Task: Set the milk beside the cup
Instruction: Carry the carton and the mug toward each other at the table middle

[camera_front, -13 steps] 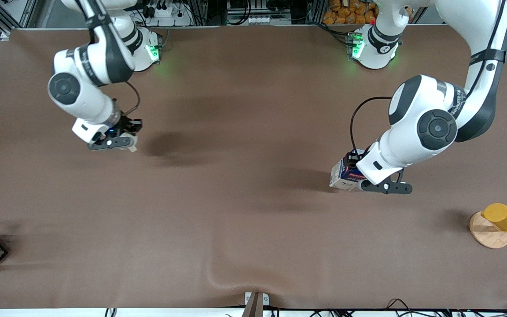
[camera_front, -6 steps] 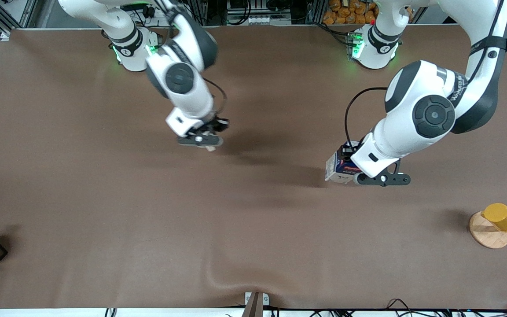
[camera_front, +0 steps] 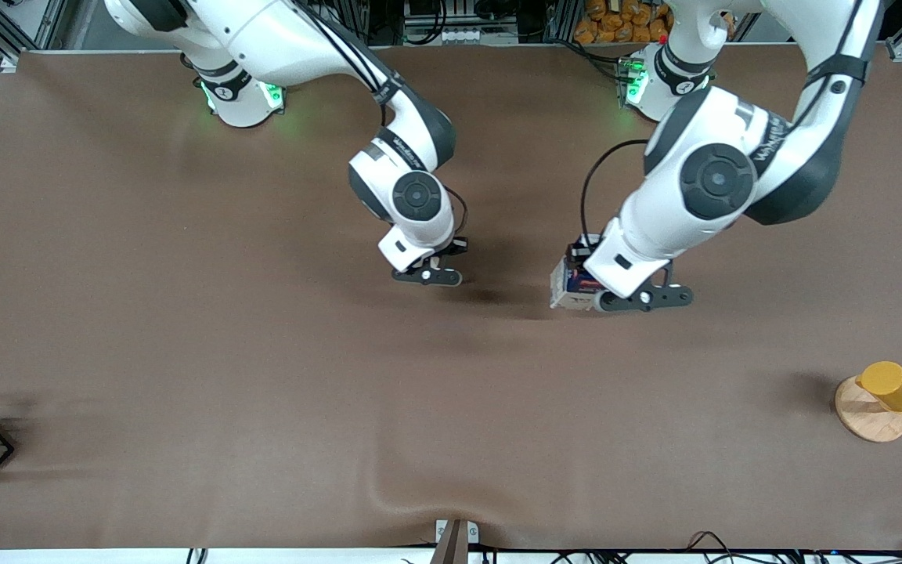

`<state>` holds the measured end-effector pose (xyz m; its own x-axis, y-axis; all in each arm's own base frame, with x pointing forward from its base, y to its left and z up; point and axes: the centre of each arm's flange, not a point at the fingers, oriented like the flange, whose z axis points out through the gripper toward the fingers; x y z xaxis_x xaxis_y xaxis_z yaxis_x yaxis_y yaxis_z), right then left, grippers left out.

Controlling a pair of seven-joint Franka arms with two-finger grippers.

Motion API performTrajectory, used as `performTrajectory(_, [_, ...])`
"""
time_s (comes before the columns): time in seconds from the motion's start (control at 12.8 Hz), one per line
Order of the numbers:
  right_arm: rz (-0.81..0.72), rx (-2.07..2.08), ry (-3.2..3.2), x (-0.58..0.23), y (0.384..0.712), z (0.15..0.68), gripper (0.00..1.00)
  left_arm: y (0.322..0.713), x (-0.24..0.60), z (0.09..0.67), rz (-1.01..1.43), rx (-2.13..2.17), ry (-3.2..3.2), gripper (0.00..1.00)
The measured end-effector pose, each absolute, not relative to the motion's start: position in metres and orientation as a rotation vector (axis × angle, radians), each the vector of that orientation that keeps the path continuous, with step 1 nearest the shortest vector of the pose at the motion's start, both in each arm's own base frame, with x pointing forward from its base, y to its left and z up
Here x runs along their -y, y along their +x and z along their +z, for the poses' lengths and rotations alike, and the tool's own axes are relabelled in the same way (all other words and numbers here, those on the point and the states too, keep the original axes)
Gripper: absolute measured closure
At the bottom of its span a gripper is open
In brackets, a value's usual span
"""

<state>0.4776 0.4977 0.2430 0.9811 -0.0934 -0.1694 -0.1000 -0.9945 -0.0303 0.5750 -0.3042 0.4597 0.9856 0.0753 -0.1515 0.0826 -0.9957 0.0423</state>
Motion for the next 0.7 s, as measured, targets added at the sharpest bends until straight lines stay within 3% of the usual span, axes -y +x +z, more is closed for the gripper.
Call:
performTrajectory(0.16, [0.257,-0.143,-3.086,-0.502,0.474,0.24,0.95,0.564,0.323,0.459,-0.248,-0.147,3.091,0.38])
performTrajectory(0.23, [0.255,-0.144,-3.087,-0.501,0.475,0.24,0.89,0.559,0.329,0.458,-0.259,-0.146,3.096,0.38])
performTrajectory(0.7, [0.217,-0.194,-3.091,-0.48,0.506,0.271,0.22,0.539,0.348,0.453,-0.334,-0.163,3.131,0.38])
